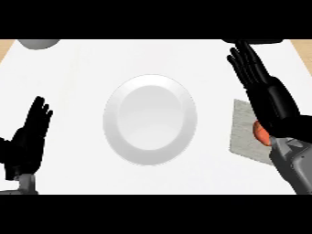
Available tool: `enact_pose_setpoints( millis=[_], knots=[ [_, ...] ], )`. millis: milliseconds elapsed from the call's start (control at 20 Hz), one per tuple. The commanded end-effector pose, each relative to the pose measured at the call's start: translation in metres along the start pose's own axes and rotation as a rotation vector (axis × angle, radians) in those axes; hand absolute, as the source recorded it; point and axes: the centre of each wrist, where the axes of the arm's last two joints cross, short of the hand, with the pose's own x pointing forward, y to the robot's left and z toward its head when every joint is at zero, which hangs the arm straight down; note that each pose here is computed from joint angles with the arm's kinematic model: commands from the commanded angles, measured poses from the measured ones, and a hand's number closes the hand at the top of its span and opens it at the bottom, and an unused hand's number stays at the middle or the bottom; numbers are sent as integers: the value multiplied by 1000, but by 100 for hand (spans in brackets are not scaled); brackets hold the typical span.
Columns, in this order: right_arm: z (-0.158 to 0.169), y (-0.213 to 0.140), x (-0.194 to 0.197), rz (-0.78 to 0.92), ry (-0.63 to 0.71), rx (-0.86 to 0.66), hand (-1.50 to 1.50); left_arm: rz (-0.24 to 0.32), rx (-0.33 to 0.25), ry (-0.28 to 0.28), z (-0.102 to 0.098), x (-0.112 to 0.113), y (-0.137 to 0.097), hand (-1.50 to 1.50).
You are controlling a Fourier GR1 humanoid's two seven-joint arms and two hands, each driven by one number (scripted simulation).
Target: Pick the squash from the placemat and place it in the plate
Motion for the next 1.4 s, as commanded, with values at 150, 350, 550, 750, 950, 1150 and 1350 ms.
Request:
enact_pose_setpoints(
  millis=[150,350,550,750,950,1150,1350],
  knots=[
    [5,36,-10,-61,-23,376,150,-94,-158,-250,-27,69,-11,0],
    [14,-35,-13,678,109,414,150,-129,-193,-261,-27,67,-9,0],
    [91,12,-107,431,175,251,-150,-135,-275,-312,-29,87,-14,0],
    [113,5,-127,213,75,86,-150,-135,-269,-310,-44,100,-24,0],
    [112,-39,-115,201,-59,44,-150,-133,-287,-307,-46,104,-5,0],
    [96,-57,-75,368,-48,79,-150,-127,-279,-311,-43,97,-17,0],
    [82,-98,-34,625,103,132,-150,-138,-280,-280,-47,91,2,0]
  ],
)
